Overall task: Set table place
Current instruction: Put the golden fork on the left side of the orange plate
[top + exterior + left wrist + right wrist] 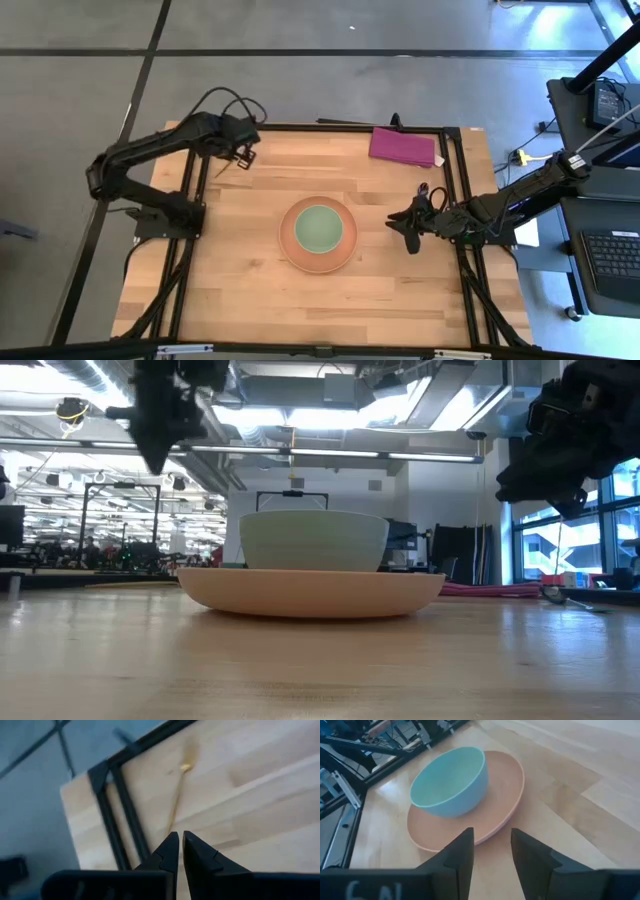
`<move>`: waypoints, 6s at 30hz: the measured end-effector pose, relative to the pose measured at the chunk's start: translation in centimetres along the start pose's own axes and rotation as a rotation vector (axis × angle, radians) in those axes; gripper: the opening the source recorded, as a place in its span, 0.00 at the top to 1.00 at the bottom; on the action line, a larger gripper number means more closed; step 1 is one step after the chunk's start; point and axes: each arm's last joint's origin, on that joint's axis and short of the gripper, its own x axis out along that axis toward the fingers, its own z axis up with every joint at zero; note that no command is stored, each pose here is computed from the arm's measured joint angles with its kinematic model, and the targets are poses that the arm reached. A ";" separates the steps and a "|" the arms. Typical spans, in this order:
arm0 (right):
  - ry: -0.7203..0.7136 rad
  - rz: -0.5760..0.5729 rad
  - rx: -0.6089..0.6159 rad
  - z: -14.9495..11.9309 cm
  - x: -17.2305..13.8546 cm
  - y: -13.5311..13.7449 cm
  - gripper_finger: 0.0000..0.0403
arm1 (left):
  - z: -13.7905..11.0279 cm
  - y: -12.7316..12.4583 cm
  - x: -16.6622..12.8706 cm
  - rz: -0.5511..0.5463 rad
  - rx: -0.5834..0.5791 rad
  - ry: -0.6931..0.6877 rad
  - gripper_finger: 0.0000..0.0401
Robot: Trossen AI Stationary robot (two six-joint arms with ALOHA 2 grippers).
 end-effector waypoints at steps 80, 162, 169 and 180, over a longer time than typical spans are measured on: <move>-0.005 -0.007 0.042 0.3 0.2 -0.2 0.67 | 1.0 3.8 18.6 -0.320 -0.020 0.089 0.77; 0.164 -0.104 0.021 -5.2 1.4 1.1 0.67 | -13.7 -17.3 1.6 -0.148 -0.234 0.299 0.98; 0.158 -0.093 0.005 -5.5 1.2 1.3 0.67 | -12.0 -18.1 3.9 -0.099 -0.320 0.303 0.96; 0.171 -0.079 -0.017 -6.4 0.8 1.7 0.67 | -11.7 -18.9 4.8 -0.097 -0.426 0.339 0.99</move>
